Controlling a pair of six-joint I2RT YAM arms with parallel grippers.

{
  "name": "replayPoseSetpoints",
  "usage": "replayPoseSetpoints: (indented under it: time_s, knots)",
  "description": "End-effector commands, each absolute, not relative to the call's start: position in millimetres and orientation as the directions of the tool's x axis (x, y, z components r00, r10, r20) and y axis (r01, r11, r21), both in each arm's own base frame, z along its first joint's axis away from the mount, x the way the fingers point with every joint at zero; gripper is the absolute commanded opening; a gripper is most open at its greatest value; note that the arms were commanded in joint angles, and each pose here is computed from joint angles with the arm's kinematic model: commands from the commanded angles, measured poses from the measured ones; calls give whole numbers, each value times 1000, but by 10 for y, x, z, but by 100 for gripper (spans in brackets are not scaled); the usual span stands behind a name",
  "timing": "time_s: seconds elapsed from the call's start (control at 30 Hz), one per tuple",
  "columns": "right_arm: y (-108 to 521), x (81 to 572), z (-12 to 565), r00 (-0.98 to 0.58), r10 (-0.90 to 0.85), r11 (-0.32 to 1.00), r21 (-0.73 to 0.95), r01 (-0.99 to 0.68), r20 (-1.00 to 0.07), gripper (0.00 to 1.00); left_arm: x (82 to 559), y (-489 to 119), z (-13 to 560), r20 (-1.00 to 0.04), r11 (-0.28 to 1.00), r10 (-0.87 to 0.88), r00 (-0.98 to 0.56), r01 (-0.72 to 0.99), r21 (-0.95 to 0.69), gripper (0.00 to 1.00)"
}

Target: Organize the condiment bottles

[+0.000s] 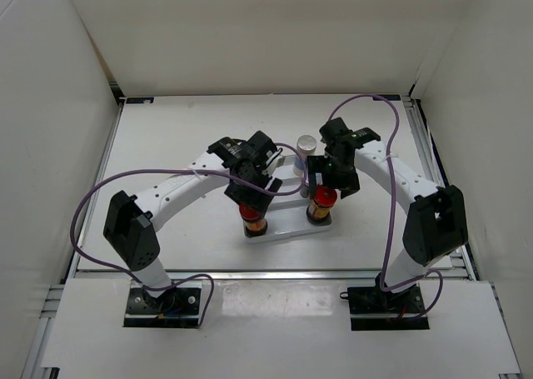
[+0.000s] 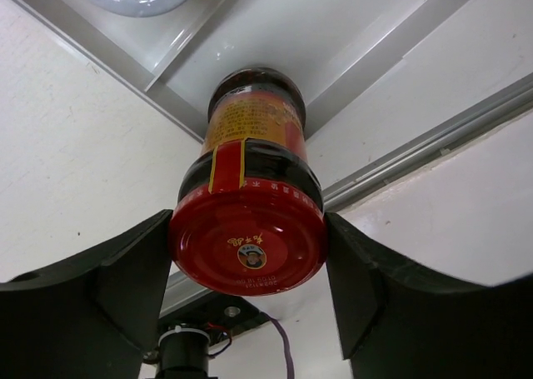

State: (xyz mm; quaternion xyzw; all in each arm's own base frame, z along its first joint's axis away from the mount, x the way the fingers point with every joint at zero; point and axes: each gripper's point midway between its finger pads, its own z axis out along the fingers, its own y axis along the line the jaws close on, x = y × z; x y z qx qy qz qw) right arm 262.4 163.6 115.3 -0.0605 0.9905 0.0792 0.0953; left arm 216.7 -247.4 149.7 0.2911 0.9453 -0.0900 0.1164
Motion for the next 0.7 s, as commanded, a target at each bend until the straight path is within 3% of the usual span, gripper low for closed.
replayPoseSetpoints:
  time_s: [0.0,0.07,0.47,0.67]
  knots:
    - [1566,2624,1263,-967,-112,980,133,-145,-229,100,2226,-2568,1644,-347,801,515,-784,584,-129,84]
    - [1566,2624,1263,-967,-112,980,133,-145,-229,100,2251,-2544,1641,-351,807,514,-783,580,-111,99]
    - [1607,2686,1564,-957,-126,974,148,-169,-263,100,2467,-2473,2022,-468,849,452,-759,528,-36,99]
    - [1738,2843,1919,-934,-116,962,198,-191,-339,100,2610,-2393,2296,-552,872,417,-722,490,19,99]
